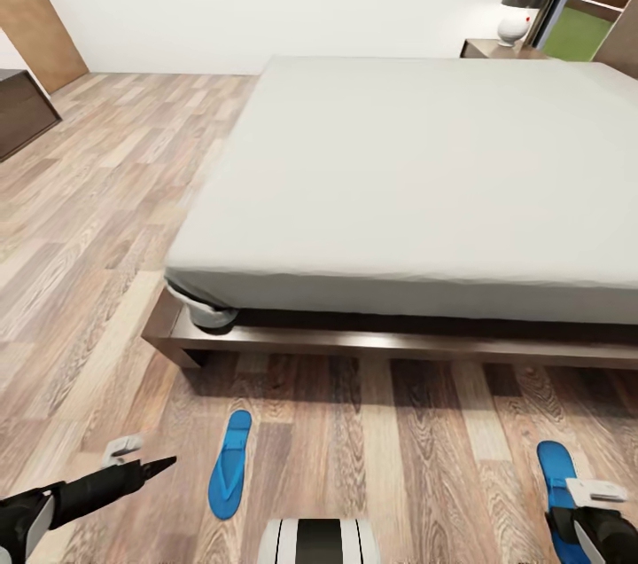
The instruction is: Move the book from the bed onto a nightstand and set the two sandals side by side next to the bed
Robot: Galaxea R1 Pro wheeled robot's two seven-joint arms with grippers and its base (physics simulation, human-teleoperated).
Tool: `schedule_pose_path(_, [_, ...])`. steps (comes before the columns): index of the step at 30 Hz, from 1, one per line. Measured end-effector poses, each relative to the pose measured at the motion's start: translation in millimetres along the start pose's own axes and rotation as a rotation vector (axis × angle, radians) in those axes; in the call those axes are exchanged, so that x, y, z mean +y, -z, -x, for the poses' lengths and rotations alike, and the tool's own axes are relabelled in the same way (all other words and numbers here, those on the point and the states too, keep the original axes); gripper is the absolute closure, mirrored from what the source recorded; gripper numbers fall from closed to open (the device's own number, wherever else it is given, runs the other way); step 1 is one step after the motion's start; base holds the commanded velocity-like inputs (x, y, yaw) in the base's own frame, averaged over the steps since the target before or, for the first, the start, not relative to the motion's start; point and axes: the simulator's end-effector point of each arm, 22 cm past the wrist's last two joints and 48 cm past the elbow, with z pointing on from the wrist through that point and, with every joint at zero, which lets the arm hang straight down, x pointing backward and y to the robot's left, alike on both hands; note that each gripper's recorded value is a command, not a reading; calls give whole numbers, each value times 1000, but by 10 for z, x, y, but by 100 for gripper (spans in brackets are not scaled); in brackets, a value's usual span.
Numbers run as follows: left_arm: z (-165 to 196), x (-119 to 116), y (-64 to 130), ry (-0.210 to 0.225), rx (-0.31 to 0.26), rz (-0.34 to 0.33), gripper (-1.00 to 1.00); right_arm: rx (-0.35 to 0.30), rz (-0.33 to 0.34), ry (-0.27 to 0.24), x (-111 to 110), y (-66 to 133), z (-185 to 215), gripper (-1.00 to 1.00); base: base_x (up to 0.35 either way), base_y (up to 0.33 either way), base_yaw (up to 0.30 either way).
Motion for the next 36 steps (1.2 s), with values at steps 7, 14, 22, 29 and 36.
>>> schedule_pose_path(7, [-5, -10, -9, 0, 0, -2, -100, 3, 521, -7, 1103, 301, 25, 100, -11, 263, 0])
schedule_pose_path(14, [-9, -66, -57, -10, -7, -12, -100, 16, 583, 5, 1213, 373, -1, 100, 0, 261, 0])
schedule_pose_path(22, [-8, -70, -59, -11, -8, -13, -100, 9, 230, 8, 509, 67, 15, 100, 0, 279, 0])
schedule_pose_path(29, [-29, -110, -95, -11, -5, -20, -100, 3, 219, 7, 486, 67, 41, 100, 19, 290, 0])
schedule_pose_path(36, [-31, -113, -99, -11, -5, -20, -100, -14, 219, 8, 486, 87, 119, 100, 78, 306, 0])
